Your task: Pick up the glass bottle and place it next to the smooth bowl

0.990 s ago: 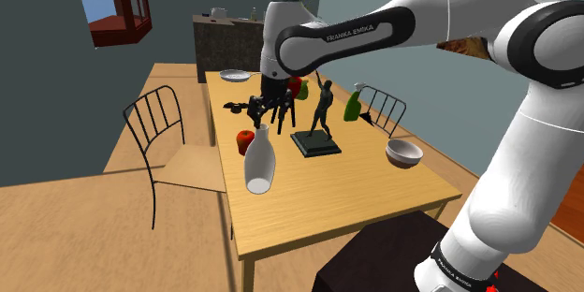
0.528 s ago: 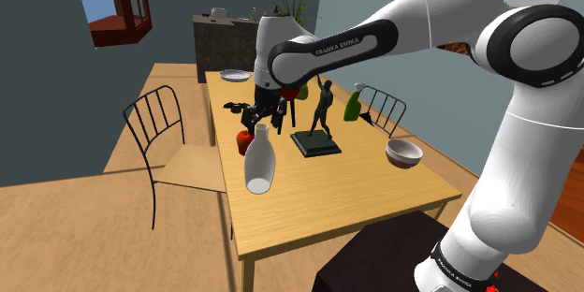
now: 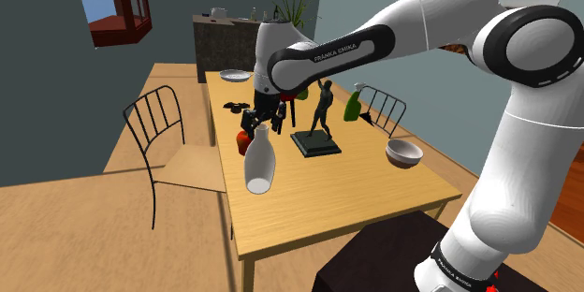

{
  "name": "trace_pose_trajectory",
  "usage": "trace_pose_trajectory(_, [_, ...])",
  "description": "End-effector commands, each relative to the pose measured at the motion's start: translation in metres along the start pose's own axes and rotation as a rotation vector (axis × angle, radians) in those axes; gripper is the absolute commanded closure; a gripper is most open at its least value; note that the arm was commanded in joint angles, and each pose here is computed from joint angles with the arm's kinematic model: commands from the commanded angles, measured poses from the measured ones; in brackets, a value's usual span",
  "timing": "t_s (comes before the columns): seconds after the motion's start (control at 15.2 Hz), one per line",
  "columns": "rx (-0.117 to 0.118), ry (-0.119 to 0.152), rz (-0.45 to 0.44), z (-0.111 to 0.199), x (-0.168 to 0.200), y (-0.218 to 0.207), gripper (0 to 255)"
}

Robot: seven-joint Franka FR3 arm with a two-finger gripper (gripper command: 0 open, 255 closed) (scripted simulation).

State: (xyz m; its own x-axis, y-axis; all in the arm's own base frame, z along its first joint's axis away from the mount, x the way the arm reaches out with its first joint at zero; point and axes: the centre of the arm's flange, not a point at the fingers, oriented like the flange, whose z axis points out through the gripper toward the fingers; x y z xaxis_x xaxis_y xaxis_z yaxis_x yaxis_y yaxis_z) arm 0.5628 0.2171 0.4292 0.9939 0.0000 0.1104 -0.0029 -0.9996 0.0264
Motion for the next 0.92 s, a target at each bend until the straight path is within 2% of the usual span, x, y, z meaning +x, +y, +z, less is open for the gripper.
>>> trace_pose_trajectory(0.0, [0.000,0.000,0.000,0.000,0.000,0.000,0])
trace_pose_trajectory(0.07, [0.000,0.000,0.000,0.000,0.000,0.000,255])
trace_pose_trajectory(0.66, [0.000,0.000,0.000,0.000,0.000,0.000,255])
trace_pose_trajectory(0.86, [0.000,0.000,0.000,-0.016,0.002,0.000,255])
